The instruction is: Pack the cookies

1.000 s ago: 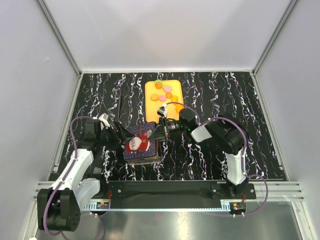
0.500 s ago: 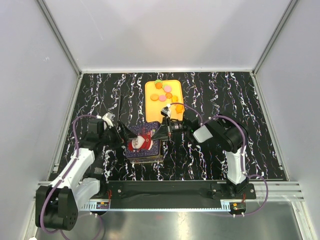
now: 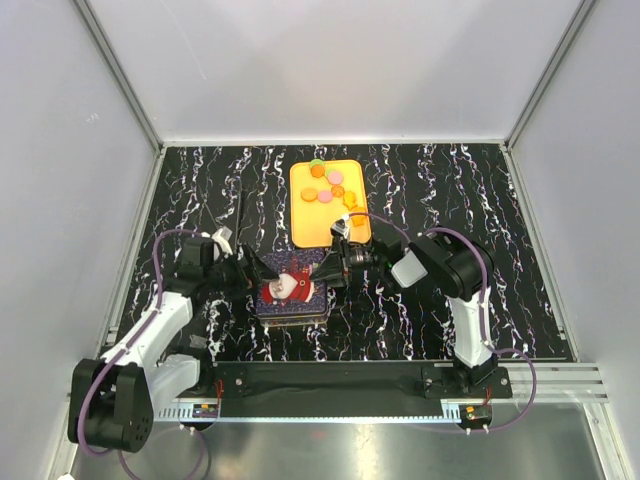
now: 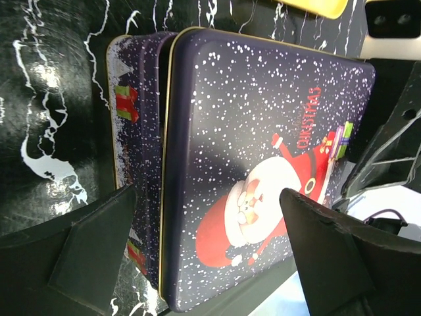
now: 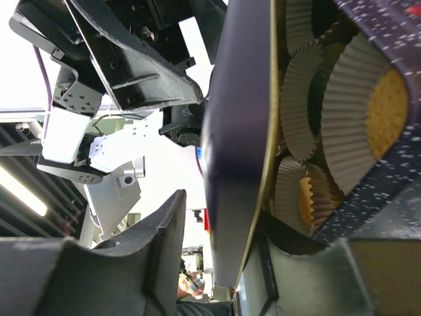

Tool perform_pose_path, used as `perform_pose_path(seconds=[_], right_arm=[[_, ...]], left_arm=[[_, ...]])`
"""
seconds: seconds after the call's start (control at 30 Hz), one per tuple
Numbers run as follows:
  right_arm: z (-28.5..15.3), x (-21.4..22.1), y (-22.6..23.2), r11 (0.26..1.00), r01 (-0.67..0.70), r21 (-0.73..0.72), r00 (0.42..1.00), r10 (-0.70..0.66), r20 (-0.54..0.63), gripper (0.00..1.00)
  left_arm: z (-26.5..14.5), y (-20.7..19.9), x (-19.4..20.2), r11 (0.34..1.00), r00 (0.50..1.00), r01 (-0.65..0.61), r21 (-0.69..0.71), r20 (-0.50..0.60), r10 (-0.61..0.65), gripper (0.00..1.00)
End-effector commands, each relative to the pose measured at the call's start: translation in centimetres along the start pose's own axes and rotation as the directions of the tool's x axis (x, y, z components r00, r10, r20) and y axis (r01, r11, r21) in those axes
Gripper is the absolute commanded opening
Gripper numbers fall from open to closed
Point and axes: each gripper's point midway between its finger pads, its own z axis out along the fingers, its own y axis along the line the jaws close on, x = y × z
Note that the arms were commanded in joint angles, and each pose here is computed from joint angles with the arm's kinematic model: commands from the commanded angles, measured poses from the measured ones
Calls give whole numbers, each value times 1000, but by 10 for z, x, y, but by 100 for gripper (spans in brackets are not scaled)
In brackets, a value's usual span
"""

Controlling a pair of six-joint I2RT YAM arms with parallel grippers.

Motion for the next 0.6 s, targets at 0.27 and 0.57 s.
perform_pose_path(seconds=[0.27,0.57], right_arm=[[-13,-7,-7,1000,4,16,1000,-4,28,49],[-18,-7,-19,997,-10,80,999,7,34,51]], left_arm=[[4,-17,-12,996,998,-61,58,27,59,96],[4,-18,-12,996,997,-67,63,28,66,96]])
